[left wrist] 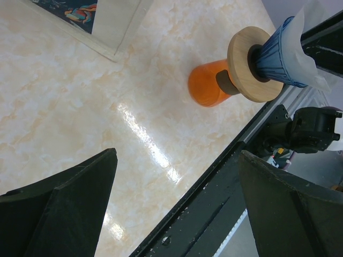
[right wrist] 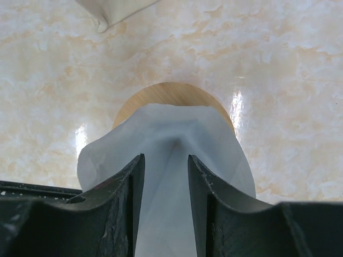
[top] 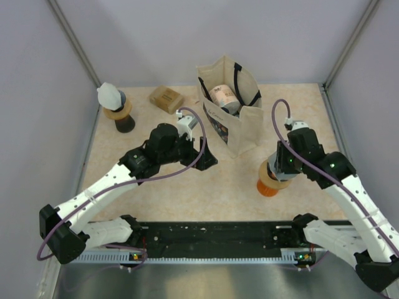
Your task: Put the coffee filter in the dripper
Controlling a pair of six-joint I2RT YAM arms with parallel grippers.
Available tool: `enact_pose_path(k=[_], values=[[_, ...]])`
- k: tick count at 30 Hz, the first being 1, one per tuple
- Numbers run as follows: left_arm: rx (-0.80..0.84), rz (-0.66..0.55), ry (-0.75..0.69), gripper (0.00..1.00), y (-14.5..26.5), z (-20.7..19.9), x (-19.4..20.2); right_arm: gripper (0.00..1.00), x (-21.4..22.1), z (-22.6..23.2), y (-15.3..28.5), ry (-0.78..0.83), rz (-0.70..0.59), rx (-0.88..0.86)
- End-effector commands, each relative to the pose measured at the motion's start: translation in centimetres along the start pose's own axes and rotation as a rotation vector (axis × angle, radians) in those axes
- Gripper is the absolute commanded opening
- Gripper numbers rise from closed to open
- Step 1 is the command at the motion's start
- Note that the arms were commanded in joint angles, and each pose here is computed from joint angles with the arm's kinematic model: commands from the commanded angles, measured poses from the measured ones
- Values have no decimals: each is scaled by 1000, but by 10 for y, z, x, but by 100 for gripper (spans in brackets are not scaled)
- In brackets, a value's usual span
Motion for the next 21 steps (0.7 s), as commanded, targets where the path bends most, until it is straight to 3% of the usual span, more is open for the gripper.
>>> enact_pose_path(k=[1,5,7,9,11,15,18,21], values=[[24,-61,-25,99,2,-6,-21,39,-26,7,28,-16,-120,-62],[23,-68,-23,99,4,-6,-22,41,-36,11,43,-7,-164,-107],[18,-72,-24,99,4,-6,-23,48,-42,13,52,-7,-197,-128],[6,-77,-24,99,5,-5,-24,65,-51,13,63,-13,-253,-138],[-15,-82,-23,99,8,-4,-26,99,-64,11,73,-49,-349,-129],[-101,-107,-11,99,16,4,-33,99,-89,-1,85,-220,-592,-66],[-203,-119,15,99,27,16,-38,99,-103,-11,96,-251,-754,-36],[-370,-152,55,99,42,34,-43,99,-112,-16,108,-309,-846,-27]])
Point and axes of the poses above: each gripper's point midway between its finger pads, its own y axis back along the fingers, its own z axis along the line the jaws close on, x = y × z, the point moved 6 cm from there along y, back along the fingers, and after that the axes turned 13 degrees about -y, right-handed, at the moved point
